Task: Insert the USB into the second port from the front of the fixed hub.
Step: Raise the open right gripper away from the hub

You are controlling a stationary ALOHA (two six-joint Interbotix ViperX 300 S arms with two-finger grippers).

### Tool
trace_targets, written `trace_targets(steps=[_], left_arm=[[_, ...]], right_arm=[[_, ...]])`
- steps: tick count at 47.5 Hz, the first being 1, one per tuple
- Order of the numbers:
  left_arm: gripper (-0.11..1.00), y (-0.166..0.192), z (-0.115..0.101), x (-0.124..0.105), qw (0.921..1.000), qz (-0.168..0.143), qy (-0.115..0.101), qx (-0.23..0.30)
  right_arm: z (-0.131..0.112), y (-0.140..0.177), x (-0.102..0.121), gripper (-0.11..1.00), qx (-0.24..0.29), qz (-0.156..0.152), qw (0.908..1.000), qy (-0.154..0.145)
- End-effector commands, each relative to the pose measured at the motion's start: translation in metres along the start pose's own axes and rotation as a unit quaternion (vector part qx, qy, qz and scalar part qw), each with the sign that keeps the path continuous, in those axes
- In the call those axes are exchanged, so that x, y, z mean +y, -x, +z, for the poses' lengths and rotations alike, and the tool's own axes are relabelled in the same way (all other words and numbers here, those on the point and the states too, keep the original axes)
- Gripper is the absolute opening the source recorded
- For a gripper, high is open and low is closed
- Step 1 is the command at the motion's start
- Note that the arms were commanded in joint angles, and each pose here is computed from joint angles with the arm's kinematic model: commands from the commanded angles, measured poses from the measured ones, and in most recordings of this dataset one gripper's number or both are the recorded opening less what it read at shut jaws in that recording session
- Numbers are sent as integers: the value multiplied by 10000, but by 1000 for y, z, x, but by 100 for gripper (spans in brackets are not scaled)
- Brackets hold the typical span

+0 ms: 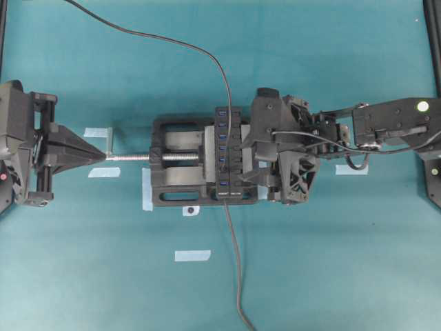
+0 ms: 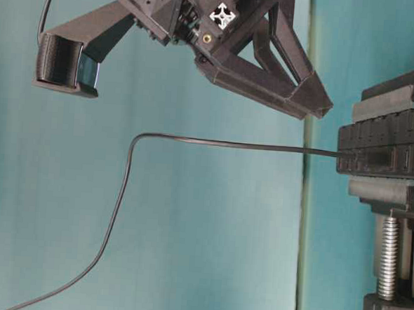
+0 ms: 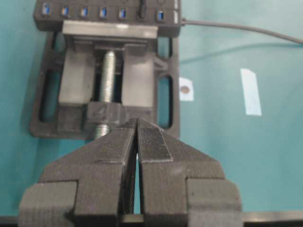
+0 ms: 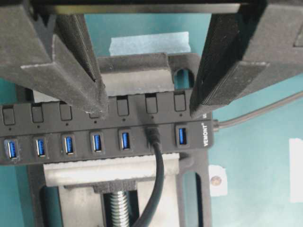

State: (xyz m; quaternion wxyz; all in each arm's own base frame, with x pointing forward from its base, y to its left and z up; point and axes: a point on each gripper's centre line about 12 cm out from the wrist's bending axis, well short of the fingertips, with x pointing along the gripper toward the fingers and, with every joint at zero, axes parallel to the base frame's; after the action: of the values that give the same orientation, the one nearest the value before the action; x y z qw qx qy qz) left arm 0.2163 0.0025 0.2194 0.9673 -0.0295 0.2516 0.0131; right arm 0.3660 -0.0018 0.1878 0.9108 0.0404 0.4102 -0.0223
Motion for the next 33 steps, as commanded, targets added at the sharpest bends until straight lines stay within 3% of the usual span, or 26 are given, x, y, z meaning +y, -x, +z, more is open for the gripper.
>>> trace_targets(steps=[1, 33], left_arm=[[0, 0, 6, 0, 10000, -5, 0, -100], [0, 0, 5, 0, 10000, -5, 0, -92]], right_arm=[[9, 9, 1, 80, -206, 18, 9998, -32], [8, 9, 1, 80, -199, 17, 9998, -40]])
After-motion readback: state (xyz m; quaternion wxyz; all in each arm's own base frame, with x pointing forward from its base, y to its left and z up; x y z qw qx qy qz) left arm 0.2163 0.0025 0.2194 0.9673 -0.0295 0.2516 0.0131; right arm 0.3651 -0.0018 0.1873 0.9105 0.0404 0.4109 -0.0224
